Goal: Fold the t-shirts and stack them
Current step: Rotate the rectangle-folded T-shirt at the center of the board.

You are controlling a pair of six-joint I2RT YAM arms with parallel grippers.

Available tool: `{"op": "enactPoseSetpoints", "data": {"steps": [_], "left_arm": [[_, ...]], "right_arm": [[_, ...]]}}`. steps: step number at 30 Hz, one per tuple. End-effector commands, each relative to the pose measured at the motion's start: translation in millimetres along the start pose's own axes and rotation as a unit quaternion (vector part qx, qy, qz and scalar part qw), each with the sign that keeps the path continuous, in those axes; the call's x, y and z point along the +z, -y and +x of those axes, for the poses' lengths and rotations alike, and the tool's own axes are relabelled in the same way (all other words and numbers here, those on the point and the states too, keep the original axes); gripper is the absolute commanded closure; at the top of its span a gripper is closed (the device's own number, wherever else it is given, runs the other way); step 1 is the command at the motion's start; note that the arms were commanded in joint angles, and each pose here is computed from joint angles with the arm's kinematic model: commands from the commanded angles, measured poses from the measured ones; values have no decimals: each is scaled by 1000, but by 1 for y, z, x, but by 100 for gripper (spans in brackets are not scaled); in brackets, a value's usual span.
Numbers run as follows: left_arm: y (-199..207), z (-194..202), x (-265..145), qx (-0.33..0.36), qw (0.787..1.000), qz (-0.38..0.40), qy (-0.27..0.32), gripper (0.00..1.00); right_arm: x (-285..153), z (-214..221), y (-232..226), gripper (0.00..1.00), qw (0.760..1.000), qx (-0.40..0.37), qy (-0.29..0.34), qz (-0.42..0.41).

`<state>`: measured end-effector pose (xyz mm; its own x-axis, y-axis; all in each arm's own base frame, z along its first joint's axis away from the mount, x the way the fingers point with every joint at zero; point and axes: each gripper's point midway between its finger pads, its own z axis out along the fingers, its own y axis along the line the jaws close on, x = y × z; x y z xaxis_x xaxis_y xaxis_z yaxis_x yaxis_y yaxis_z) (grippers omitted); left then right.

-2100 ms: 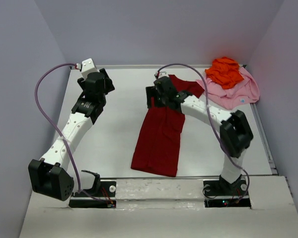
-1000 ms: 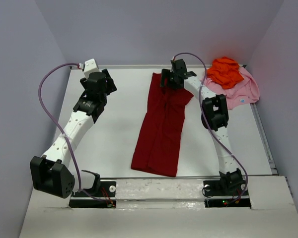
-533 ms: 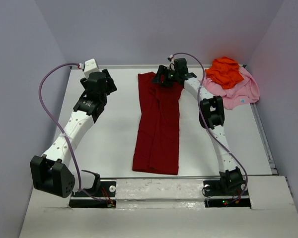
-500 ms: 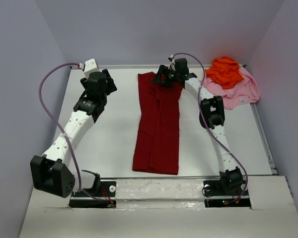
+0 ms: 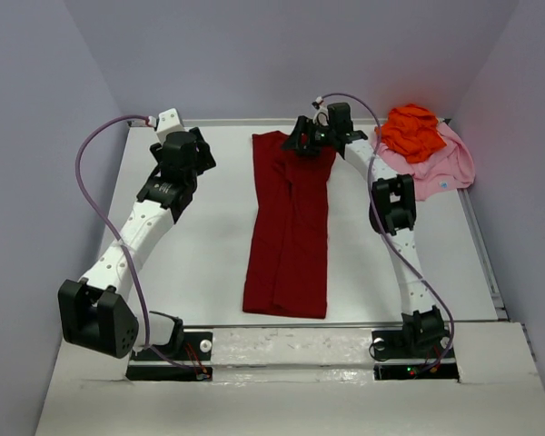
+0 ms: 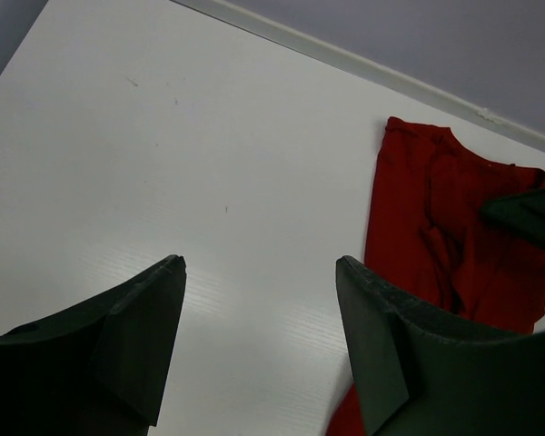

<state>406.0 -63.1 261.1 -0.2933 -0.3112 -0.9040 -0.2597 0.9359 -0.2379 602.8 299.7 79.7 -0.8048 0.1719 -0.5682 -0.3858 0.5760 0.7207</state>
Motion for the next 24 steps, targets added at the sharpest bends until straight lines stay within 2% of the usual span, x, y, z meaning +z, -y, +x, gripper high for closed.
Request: {"op": "enactPoseSetpoints", "data": {"steps": [1,5,10,18,24], "left_arm": [[5,-18,-2,-17,1000,8,23,23],[5,-21,-4,-19,999,10,27,23],[6,-23,-6,-22,999,13,31,23],[7,-20,-4,-20,999,13,24,23],[7,-21,-4,-21,999,13,24,23]], "right_arm": [[-60,-64,-89,14,992,-111,58,-26],[-93,-72,-123,14,987,-144,65,-25],[-101,-46,-110,14,992,-122,34,6],[-58,50,-77,15,988,-122,-62,66],[-45,92,-71,15,979,-139,-91,120]]}}
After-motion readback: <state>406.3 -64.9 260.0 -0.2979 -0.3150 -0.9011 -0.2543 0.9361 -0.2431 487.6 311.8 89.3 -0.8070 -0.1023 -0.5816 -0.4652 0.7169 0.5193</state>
